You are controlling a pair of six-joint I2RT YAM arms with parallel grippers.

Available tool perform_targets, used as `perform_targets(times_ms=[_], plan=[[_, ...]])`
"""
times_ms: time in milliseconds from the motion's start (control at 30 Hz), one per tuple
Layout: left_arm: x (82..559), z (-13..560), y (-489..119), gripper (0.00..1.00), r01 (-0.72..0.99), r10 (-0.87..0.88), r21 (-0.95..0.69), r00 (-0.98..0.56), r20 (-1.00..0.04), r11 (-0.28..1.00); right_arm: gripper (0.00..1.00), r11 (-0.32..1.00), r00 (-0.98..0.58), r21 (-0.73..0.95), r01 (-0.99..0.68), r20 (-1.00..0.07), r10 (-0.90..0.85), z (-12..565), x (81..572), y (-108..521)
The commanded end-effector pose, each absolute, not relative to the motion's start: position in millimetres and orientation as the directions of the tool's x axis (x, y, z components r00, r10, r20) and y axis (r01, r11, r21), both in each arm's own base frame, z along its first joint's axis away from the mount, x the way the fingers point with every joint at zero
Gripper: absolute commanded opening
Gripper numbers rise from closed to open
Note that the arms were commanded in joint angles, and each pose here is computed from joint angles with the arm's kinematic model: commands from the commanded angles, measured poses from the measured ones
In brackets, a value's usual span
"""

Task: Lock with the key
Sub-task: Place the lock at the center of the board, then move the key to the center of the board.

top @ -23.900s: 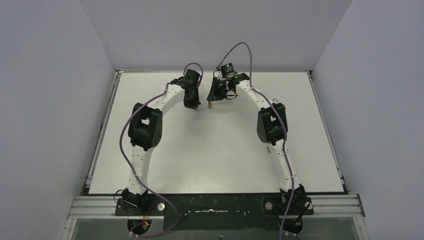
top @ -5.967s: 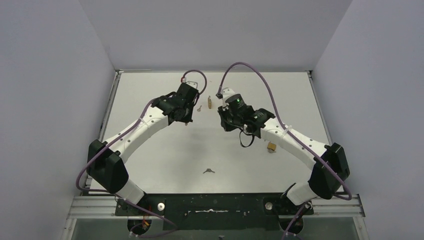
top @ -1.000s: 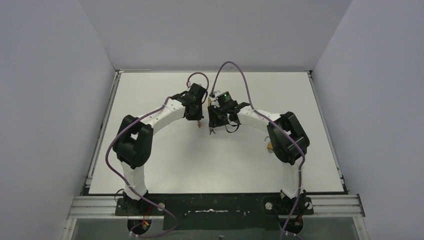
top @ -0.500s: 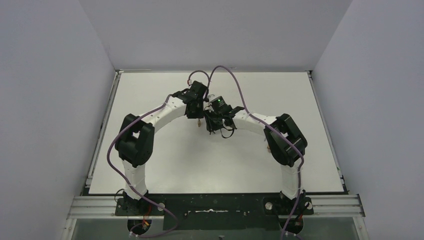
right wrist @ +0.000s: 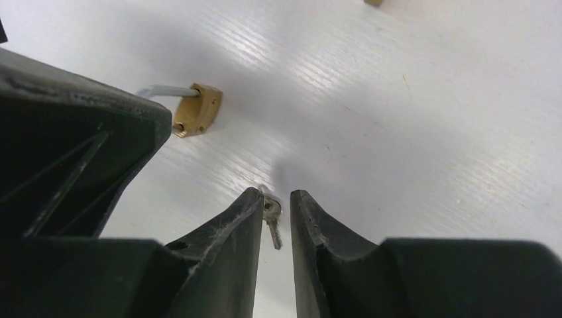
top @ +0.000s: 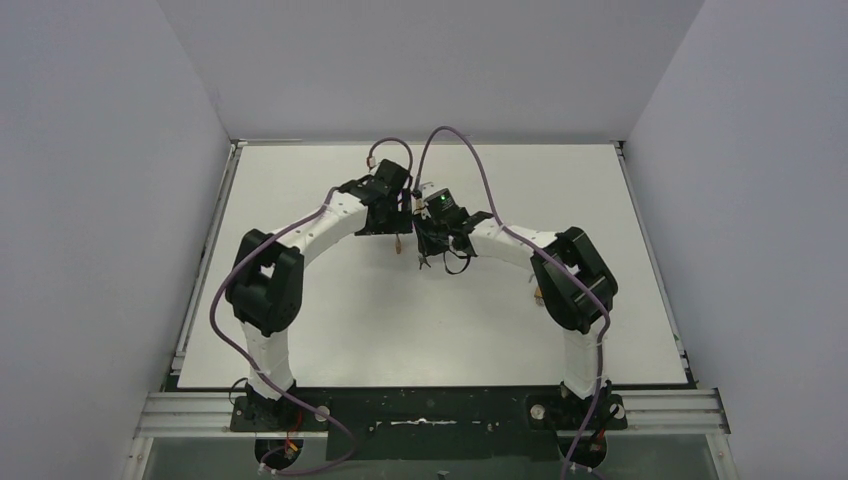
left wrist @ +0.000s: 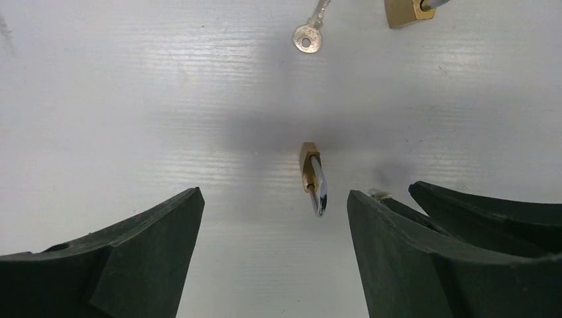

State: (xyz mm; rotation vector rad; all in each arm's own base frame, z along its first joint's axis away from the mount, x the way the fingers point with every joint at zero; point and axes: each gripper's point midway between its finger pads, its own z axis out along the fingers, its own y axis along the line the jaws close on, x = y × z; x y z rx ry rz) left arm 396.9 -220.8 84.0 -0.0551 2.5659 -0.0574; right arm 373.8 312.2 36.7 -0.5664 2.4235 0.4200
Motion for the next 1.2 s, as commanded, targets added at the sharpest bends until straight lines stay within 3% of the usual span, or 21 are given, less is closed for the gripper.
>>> perform_targets(times_ms=[0, 367, 833, 1033, 1167], plan=[[405.8, 173.1, -240.1, 0.79, 0.047, -0.105, -0.199, -0.717, -0.689, 0.979, 0.24, 0.831, -0.681, 0.163, -0.532, -0.666, -0.304, 47.8, 376.1, 329.4], [400.2, 226.9, -213.5, 0.80, 0.031, -0.205, -0.294, -0.647, -0.734, 0.955, 0.23, 0.823, -0.686, 0.159, -0.545, -0.649, -0.329, 38.3, 366.1, 330.8], [393.7, 243.4, -169.1, 0.81, -0.026, -0.281, -0.337, -0.616, -0.736, 0.941, 0.21, 0.832, -0.694, 0.131, -0.538, -0.629, -0.350, 28.4, 353.0, 324.3], [389.9, 247.3, -162.1, 0.81, -0.031, -0.286, -0.338, -0.608, -0.741, 0.941, 0.03, 0.831, -0.691, 0.127, -0.542, -0.631, -0.354, 27.2, 355.6, 325.3], [387.2, 247.7, -157.8, 0.81, -0.036, -0.289, -0.338, -0.606, -0.741, 0.941, 0.02, 0.829, -0.688, 0.127, -0.544, -0.634, -0.354, 27.2, 364.5, 326.8]])
